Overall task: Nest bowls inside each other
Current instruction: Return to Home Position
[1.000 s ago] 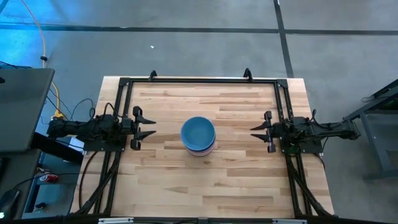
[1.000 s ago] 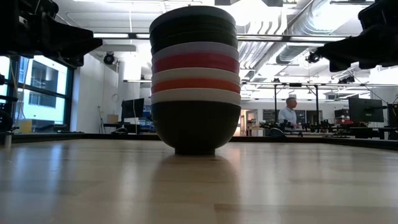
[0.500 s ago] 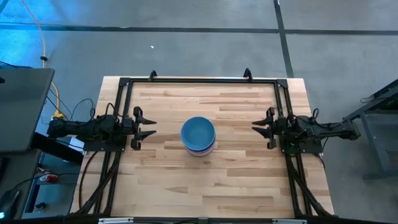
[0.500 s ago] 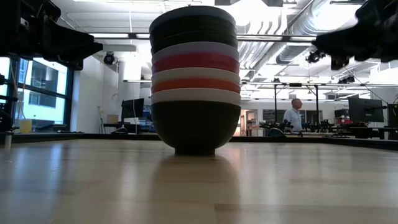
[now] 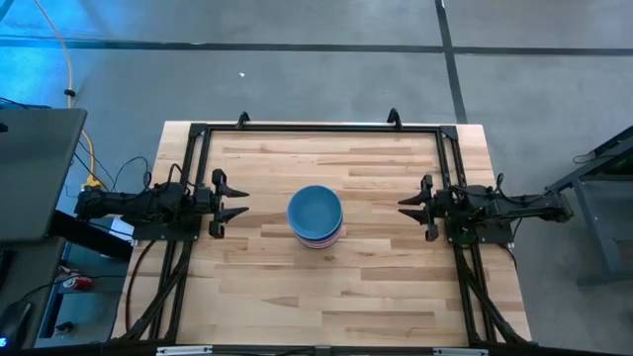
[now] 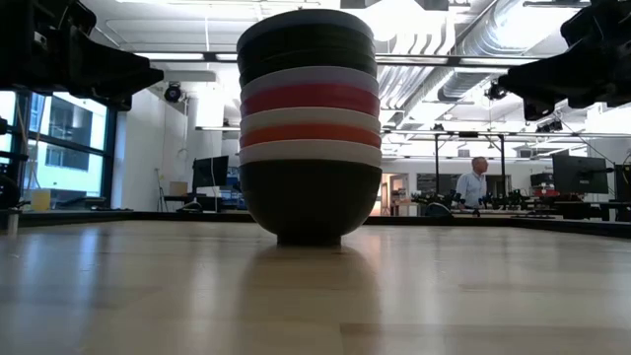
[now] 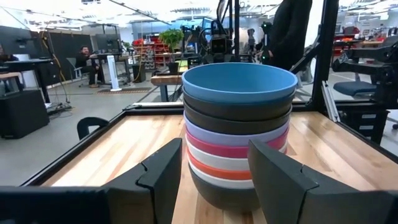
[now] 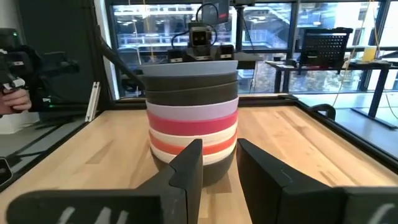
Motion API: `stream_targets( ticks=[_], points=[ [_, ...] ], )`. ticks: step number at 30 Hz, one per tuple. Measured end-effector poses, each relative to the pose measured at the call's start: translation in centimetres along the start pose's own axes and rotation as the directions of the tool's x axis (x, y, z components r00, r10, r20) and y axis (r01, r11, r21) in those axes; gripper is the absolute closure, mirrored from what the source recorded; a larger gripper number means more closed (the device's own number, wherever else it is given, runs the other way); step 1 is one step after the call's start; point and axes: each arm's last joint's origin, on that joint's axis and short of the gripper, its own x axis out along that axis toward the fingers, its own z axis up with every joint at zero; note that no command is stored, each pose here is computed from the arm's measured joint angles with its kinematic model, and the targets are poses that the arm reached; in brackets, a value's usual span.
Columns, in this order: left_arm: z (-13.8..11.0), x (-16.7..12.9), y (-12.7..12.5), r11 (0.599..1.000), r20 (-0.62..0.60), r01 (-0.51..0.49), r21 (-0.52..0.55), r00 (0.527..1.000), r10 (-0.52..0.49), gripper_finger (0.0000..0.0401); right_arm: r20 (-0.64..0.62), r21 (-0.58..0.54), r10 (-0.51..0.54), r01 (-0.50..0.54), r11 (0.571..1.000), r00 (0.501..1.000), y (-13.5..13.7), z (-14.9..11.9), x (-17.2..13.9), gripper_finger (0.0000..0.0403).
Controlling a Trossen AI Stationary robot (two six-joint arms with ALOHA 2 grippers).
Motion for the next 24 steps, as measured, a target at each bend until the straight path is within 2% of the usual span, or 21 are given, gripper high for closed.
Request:
stream_targets(
  ticks=[12, 19, 24],
  points=[
    [0.0, 0.0, 0.0, 1.0, 0.0, -0.001, -0.005, 1.0, 0.001, 0.0229, 0.0, -0.008, 0.009, -0.009, 1.0, 1.0, 0.03, 0.0, 0.0, 0.0311],
    [0.0, 0.0, 0.0, 1.0, 0.0, 0.0, -0.008, 1.0, 0.0, 0.0229, 0.0, -0.008, 0.13, -0.13, 0.991, 0.991, 0.38, 0.0, -0.02, 0.0311],
    [0.0, 0.0, 0.0, 1.0, 0.0, 0.0, -0.008, 1.0, 0.0, 0.0229, -0.011, -0.006, 0.11, -0.11, 0.994, 0.994, 0.32, -0.1, -0.02, 0.0311]
  ],
)
